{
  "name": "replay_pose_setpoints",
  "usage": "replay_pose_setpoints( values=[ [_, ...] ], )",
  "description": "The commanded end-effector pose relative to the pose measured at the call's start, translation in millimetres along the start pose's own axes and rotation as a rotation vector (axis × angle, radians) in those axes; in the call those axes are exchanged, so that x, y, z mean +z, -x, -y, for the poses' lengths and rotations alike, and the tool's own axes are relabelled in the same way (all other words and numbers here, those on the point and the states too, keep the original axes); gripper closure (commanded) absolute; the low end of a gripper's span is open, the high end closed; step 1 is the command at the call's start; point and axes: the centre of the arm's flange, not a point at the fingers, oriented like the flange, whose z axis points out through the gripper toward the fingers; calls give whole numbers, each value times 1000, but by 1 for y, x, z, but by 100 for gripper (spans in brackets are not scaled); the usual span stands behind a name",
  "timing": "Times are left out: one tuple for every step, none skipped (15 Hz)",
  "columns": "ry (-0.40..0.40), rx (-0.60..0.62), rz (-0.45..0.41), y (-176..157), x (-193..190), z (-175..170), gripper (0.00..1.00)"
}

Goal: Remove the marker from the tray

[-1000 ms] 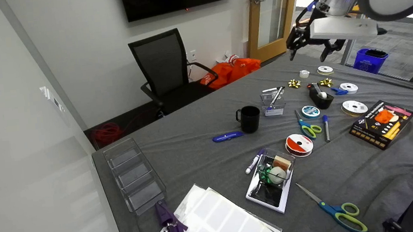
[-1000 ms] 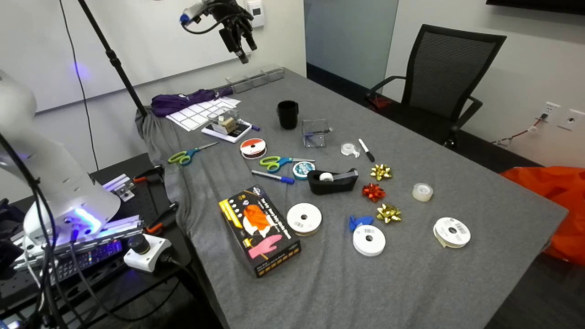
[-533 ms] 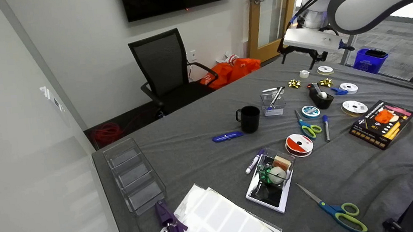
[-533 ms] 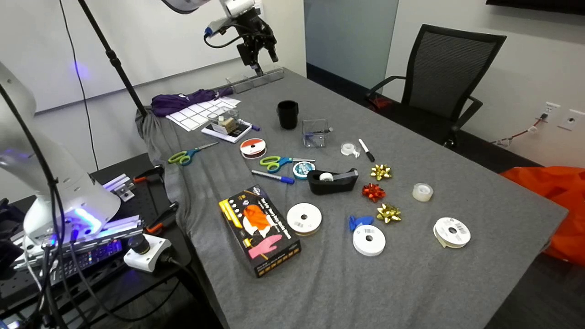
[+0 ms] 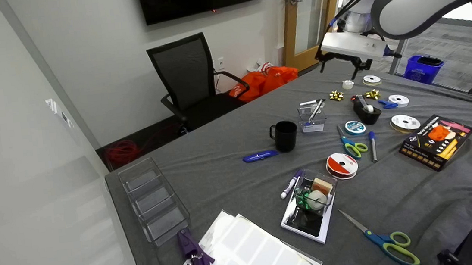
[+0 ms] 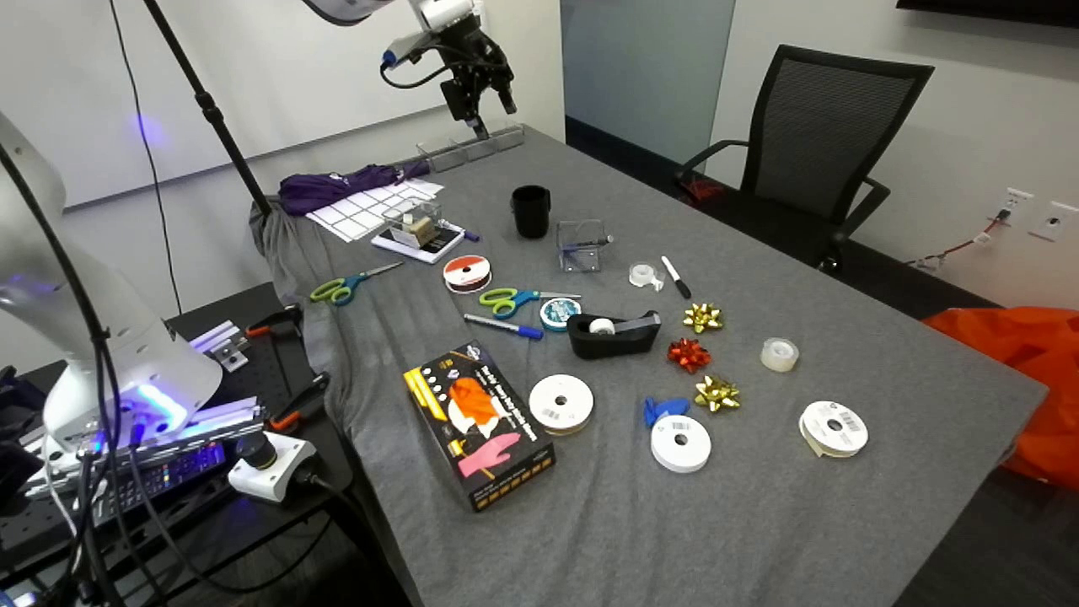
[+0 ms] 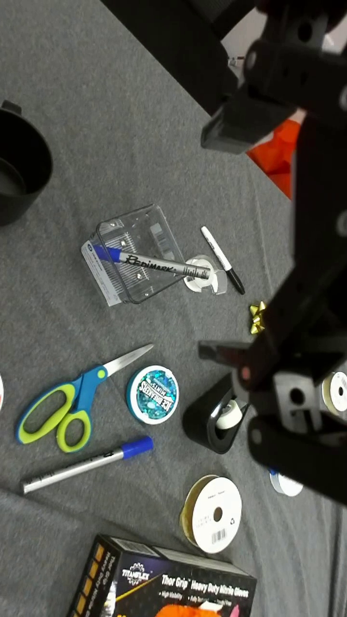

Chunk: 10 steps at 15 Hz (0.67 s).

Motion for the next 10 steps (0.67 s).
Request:
replay_pose_setpoints(
  values=[
    [23, 21, 13, -7, 29, 11, 0],
    [31, 35, 26, -9, 37, 14, 0],
    [35, 60, 43, -12, 47, 17, 0],
    [39, 78, 53, -14, 56, 19, 0],
    [38, 98, 67, -16, 66, 21, 0],
    [38, 114, 78, -17, 74, 22, 0],
    [35, 129, 89, -19, 86, 23, 0],
    [33, 142, 98, -21, 97, 24, 0],
    [29, 154, 106, -21, 109, 24, 0],
    [23, 167, 111, -22, 119, 24, 0]
  ],
)
